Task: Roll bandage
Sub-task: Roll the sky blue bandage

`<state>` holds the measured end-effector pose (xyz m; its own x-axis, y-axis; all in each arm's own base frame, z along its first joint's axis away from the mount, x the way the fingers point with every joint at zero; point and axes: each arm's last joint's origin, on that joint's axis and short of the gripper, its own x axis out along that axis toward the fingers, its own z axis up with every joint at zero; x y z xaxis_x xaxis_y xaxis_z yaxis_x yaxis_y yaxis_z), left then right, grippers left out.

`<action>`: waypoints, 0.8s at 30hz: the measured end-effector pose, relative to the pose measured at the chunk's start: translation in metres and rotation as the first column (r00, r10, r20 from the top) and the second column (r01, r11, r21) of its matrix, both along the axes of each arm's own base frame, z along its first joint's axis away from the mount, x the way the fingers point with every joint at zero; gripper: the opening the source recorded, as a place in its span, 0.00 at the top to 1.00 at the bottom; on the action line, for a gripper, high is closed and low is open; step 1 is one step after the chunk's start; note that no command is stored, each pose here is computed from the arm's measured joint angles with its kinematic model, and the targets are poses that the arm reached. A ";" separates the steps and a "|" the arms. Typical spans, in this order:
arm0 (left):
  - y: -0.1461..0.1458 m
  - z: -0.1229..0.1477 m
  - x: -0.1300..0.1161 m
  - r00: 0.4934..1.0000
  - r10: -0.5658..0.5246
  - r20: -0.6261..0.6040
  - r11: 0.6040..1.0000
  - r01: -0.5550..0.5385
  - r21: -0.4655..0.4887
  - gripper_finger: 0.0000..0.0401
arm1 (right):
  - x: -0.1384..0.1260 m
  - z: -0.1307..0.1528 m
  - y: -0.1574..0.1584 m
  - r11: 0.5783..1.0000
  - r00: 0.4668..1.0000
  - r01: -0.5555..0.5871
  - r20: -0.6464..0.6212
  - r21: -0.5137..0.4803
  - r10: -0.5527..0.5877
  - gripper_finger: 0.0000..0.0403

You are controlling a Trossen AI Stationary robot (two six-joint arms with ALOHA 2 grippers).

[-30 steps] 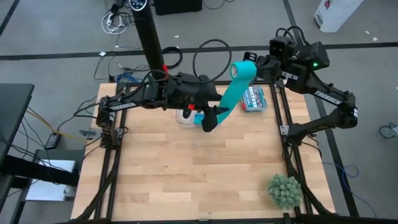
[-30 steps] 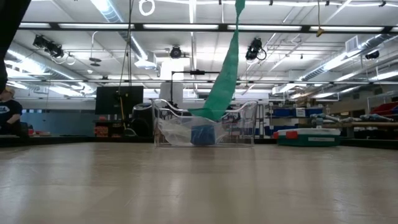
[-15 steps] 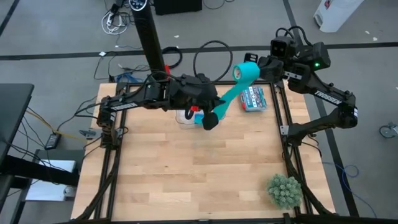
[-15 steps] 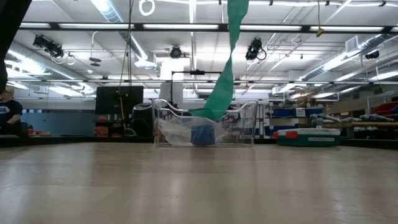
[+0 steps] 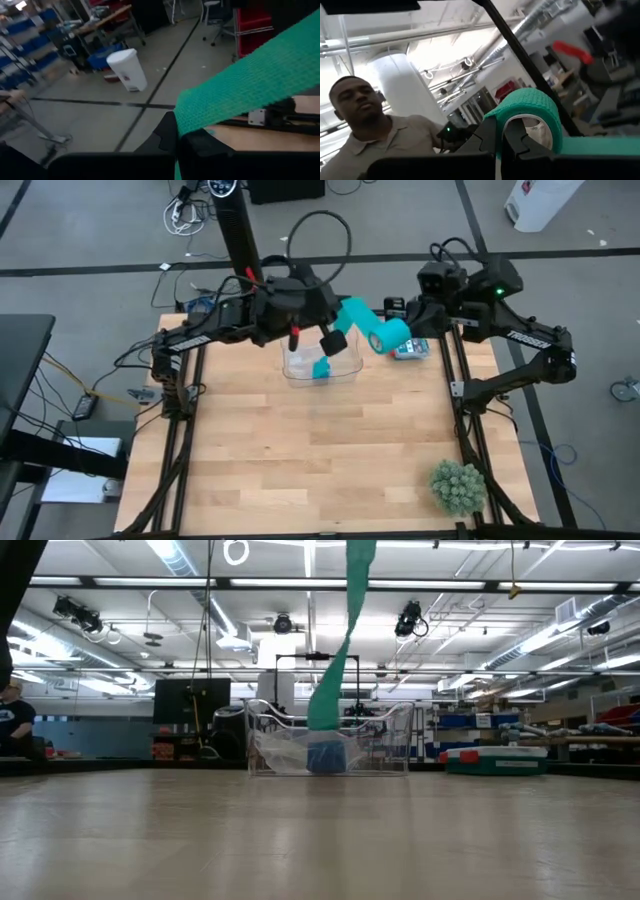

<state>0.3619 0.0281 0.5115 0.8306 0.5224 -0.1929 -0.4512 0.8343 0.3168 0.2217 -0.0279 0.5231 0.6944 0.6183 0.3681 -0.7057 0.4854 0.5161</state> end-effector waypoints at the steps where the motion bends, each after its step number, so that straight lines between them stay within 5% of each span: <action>1: 0.000 0.002 -0.002 1.000 0.002 -0.001 1.000 -0.002 0.017 0.99 | 0.001 -0.001 0.000 1.000 1.000 -0.005 -0.015 0.005 0.005 1.00; 10: -0.006 0.029 -0.027 0.997 -0.015 0.080 0.995 0.007 0.100 0.99 | 0.008 -0.017 0.000 1.000 0.980 -0.028 -0.198 0.010 0.029 1.00; 24: -0.031 0.036 -0.025 0.991 -0.118 0.069 0.965 0.099 0.244 0.99 | 0.012 -0.036 -0.012 1.000 0.939 0.014 -0.342 -0.027 -0.022 1.00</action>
